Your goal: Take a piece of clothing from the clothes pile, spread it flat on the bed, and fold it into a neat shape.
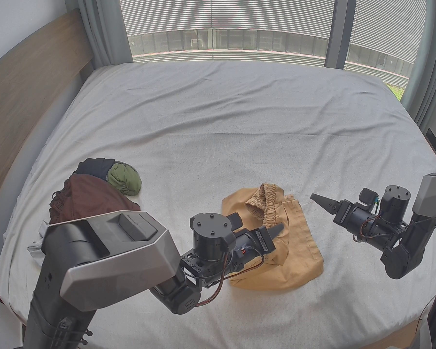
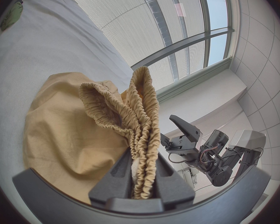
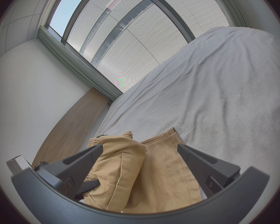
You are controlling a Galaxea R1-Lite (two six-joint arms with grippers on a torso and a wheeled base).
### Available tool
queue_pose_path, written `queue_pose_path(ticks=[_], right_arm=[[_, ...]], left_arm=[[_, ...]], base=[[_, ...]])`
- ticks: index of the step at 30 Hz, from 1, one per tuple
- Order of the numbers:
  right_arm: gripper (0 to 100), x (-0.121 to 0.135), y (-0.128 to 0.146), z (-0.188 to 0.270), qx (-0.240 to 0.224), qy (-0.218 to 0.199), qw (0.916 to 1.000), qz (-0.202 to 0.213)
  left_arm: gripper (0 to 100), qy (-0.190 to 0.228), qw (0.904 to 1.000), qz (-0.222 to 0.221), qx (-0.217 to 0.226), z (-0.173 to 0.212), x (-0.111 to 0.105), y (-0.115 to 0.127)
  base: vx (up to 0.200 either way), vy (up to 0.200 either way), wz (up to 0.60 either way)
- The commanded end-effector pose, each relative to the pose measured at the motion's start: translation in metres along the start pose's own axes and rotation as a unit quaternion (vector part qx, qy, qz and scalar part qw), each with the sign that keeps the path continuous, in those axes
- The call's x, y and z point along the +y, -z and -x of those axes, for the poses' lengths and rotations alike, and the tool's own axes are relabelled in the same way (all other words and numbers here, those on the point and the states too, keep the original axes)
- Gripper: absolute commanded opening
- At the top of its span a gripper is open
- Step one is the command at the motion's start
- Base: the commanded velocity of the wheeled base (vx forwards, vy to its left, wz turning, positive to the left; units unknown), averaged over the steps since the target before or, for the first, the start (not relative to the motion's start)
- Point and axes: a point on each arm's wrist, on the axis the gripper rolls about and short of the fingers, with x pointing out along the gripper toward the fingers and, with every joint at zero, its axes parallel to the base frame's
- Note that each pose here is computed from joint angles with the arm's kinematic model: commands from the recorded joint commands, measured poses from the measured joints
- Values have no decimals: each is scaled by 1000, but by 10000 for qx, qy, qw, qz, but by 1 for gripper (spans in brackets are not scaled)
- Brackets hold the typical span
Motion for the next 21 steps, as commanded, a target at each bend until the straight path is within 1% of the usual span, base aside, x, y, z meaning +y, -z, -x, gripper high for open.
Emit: queue_pose_path(ticks=[1,12,18,19,21], right_arm=[[100,0,0,0,-8,-8,10000,2],[100,0,0,0,-2,-4,10000,-1],[100,0,0,0,-8,-8,10000,2],[100,0,0,0,-8,-8,10000,2],[100,0,0,0,-8,-8,10000,2]], left_arm=[[0,4,10000,5,63,-1,0,4],[0,1,9998,12,198,-9,-3,10],[0,-66,9997,33,248,-10,2,14],[100,-71,9997,33,242,-11,3,15],[100,-64,9998,28,205,-13,5,15]], base=[[0,0,0],[0,0,0],[0,0,0],[0,0,0],[0,0,0]])
